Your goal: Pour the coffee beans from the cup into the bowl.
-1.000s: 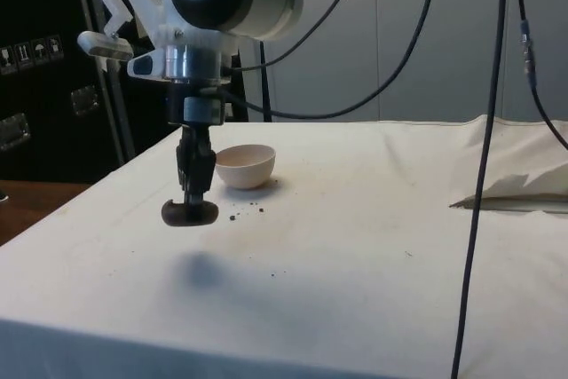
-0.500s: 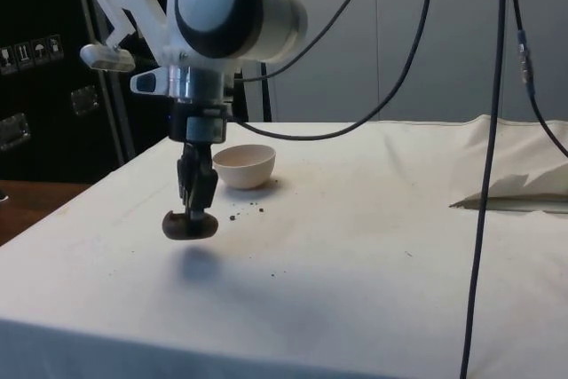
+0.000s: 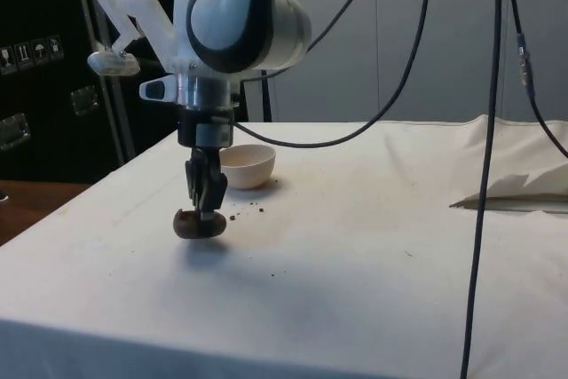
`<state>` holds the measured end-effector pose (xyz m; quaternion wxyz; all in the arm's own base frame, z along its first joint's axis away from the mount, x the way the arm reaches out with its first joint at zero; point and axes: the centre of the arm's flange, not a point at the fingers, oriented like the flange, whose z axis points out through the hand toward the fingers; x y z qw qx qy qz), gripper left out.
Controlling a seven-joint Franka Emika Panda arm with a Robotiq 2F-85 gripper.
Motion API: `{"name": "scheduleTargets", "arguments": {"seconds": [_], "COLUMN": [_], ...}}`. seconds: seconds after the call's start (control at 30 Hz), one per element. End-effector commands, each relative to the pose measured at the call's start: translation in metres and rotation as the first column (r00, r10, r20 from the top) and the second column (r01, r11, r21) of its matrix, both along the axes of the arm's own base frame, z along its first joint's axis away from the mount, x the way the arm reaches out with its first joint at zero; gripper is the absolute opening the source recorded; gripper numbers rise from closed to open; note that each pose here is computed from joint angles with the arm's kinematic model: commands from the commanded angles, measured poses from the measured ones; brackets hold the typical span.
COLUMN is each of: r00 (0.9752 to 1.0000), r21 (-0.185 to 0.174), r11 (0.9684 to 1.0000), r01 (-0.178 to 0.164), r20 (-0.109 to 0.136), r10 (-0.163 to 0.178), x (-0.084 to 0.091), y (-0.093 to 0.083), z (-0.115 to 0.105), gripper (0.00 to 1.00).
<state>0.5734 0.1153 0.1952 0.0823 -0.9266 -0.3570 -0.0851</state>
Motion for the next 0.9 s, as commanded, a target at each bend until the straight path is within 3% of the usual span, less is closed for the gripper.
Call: {"name": "scheduleTargets", "arguments": {"seconds": [0.0,0.23,0.27,0.3,0.5,0.57,0.6,0.63,0.87], "r00": [0.9999,0.9999,1.0,0.9999,0.9995,0.9991,0.9994,0.999,0.9987], "r21": [-0.022,-0.055,-0.039,-0.059,-0.066,-0.067,-0.058,-0.067,-0.067], "r11": [0.9998,0.9985,0.9992,0.9983,0.9978,0.9977,0.9982,0.9977,0.9977], "r01": [0.005,0.001,-0.005,-0.002,-0.007,-0.009,-0.013,-0.009,-0.01], "r20": [0.01,0.013,0.005,0.013,0.031,0.041,0.032,0.044,0.05], "r10": [-0.004,0.0,0.005,0.002,0.009,0.012,0.015,0.012,0.013], "x": [0.0,0.0,0.001,0.0,-0.003,-0.005,-0.003,-0.005,-0.007], "y": [-0.005,-0.022,-0.018,-0.023,-0.018,-0.015,-0.015,-0.015,-0.014], "z": [-0.002,-0.011,-0.009,-0.012,-0.012,-0.012,-0.013,-0.012,-0.011], "gripper": [0.0,0.0,0.0,0.0,0.0,0.12,0.18,0.18,0.56]}}
